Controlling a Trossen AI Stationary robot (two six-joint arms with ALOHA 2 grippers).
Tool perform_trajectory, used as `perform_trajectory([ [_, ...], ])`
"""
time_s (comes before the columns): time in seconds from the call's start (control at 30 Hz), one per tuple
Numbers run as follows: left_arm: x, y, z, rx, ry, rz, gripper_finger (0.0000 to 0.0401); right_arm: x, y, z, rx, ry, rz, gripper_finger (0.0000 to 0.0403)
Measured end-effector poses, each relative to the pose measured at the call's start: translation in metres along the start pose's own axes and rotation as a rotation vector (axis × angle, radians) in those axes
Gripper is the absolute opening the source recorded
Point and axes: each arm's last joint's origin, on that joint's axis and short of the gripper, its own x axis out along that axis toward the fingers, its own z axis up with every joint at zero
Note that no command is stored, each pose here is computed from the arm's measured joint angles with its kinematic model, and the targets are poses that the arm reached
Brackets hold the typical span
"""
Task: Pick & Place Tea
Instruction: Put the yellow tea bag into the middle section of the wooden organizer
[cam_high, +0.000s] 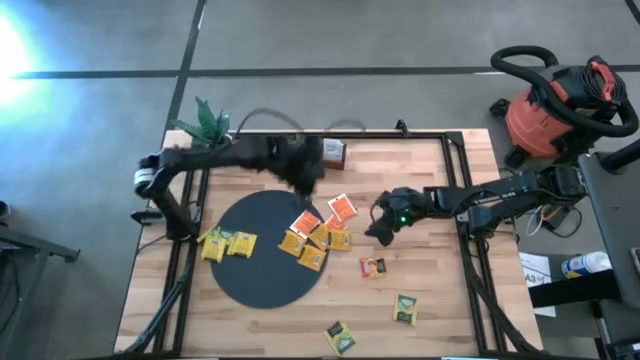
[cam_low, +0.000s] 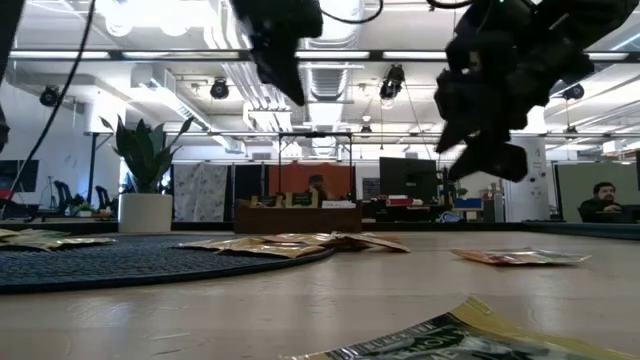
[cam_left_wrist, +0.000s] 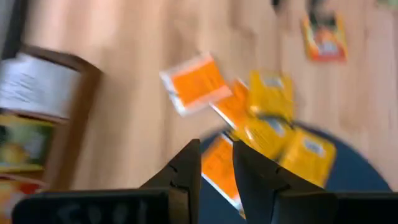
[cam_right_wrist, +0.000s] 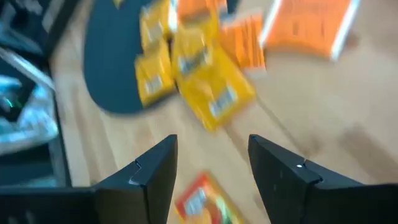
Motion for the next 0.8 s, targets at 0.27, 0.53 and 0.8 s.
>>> perform_trajectory([
  [0.27, 0.018, -0.079, -0.065, -0.001, 0.149, 0.132, 0.0087, 0.002, 0.008, -0.018, -0.037, 0.08, -0.004, 0.0194],
  [0.53, 0.022, -0.089, -0.125, -0.521, 0.477, 0.231, 0.0087, 0.003, 0.015, -0.022, -0.033, 0.039, 0.007, 0.0194],
  [0.8, 0.032, -0.107, -0.13, -0.524, 0.426, 0.155, 0.0087, 0.005, 0.014, -0.023, 0.057, 0.048, -0.006, 0.0194],
])
